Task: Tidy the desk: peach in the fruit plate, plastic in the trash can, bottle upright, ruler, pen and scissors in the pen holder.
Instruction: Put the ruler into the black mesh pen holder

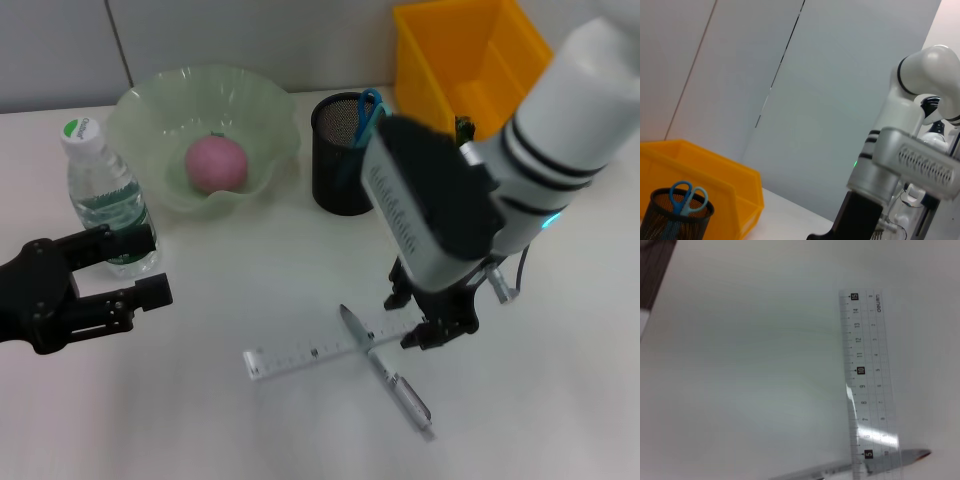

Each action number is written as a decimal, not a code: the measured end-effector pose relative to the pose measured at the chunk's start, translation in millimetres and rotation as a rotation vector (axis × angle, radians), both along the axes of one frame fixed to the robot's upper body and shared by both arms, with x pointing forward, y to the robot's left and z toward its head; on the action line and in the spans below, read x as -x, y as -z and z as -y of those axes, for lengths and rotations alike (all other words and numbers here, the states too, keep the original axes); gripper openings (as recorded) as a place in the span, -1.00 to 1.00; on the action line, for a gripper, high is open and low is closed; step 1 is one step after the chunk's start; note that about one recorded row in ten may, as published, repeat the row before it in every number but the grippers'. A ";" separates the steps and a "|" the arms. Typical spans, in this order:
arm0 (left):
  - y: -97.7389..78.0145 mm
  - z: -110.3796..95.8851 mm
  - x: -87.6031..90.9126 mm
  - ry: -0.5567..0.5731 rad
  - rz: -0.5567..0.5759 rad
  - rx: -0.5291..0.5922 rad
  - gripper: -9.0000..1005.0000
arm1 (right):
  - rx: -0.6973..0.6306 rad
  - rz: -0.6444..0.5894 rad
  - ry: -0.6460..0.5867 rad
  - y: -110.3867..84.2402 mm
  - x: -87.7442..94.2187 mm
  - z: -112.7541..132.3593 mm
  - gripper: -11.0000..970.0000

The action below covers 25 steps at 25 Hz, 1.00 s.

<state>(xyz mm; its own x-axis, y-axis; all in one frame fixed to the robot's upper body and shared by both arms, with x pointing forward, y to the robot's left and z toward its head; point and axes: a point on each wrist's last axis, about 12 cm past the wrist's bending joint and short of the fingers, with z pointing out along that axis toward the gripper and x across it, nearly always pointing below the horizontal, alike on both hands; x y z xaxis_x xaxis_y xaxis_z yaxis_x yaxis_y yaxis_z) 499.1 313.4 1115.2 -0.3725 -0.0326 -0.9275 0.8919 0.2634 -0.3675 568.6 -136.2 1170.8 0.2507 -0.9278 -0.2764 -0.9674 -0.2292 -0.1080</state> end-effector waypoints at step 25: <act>-16.2 4.9 -14.4 -0.006 0.083 0.049 0.61 | -0.585 -0.030 0.301 -2.9 18.6 87.9 -0.20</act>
